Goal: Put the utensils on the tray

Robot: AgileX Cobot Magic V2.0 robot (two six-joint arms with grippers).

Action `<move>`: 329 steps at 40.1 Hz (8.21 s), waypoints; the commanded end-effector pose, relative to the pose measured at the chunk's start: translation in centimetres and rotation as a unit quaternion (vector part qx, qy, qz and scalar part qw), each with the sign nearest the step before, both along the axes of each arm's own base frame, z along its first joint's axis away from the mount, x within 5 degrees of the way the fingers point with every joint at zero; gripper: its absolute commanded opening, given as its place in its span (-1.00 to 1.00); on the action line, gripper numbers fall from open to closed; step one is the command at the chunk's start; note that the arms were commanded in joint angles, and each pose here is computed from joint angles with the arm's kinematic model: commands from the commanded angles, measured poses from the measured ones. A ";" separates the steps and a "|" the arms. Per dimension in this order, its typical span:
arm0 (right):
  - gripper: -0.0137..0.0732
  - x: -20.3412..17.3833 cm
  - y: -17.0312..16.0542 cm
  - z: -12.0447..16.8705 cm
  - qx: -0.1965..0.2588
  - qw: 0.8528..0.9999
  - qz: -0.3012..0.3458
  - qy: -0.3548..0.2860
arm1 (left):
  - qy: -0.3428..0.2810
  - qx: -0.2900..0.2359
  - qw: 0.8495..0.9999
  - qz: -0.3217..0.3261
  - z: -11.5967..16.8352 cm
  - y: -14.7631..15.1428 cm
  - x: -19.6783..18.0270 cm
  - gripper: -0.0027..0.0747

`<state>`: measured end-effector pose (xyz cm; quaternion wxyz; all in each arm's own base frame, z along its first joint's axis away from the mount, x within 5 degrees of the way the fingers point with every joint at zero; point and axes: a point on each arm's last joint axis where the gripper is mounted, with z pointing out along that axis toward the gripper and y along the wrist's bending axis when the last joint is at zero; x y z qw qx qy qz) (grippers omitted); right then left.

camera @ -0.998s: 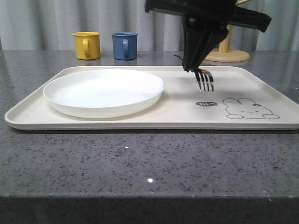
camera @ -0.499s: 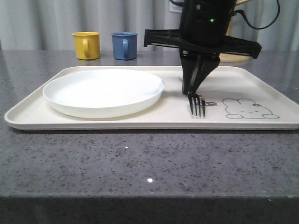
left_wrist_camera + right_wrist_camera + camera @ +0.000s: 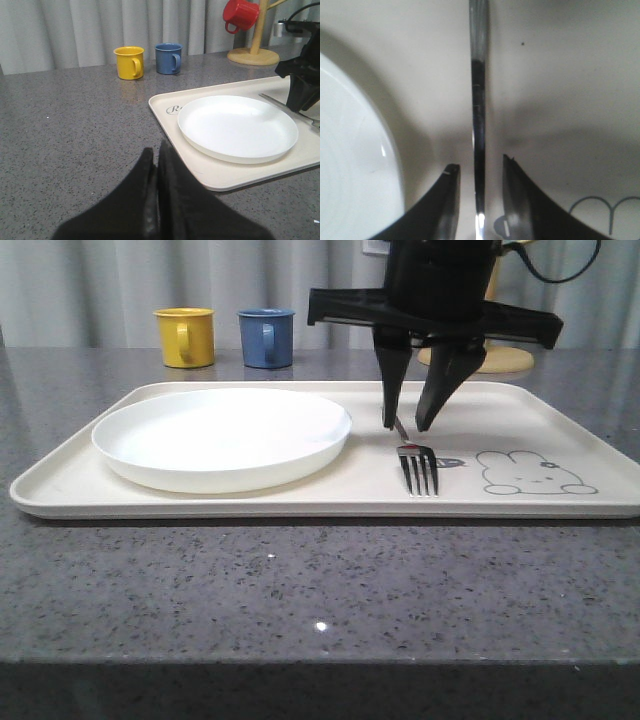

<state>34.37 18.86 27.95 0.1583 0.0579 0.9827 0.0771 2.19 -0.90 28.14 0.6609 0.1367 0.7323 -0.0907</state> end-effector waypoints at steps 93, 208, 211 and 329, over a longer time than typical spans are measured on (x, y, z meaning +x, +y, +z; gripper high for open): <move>-0.03 -1.8 -24.0 -0.9 -0.102 0.992 -0.030 0.064 | -0.045 -0.023 0.999 0.000 1.5 0.0 -0.1 -0.98; 0.03 -2.1 -16.1 8.8 -0.108 0.994 0.014 -0.012 | -0.045 -0.023 0.999 0.000 1.5 0.0 -0.1 -0.98; 0.03 -2.1 -18.8 8.8 -0.116 0.993 -0.005 -0.009 | -0.045 -0.023 0.999 0.000 1.5 0.0 -0.1 -0.98; -0.84 0.8 -10.5 3.0 -0.041 0.996 0.008 0.073 | -0.045 -0.023 0.999 0.000 1.5 0.0 -0.1 -0.98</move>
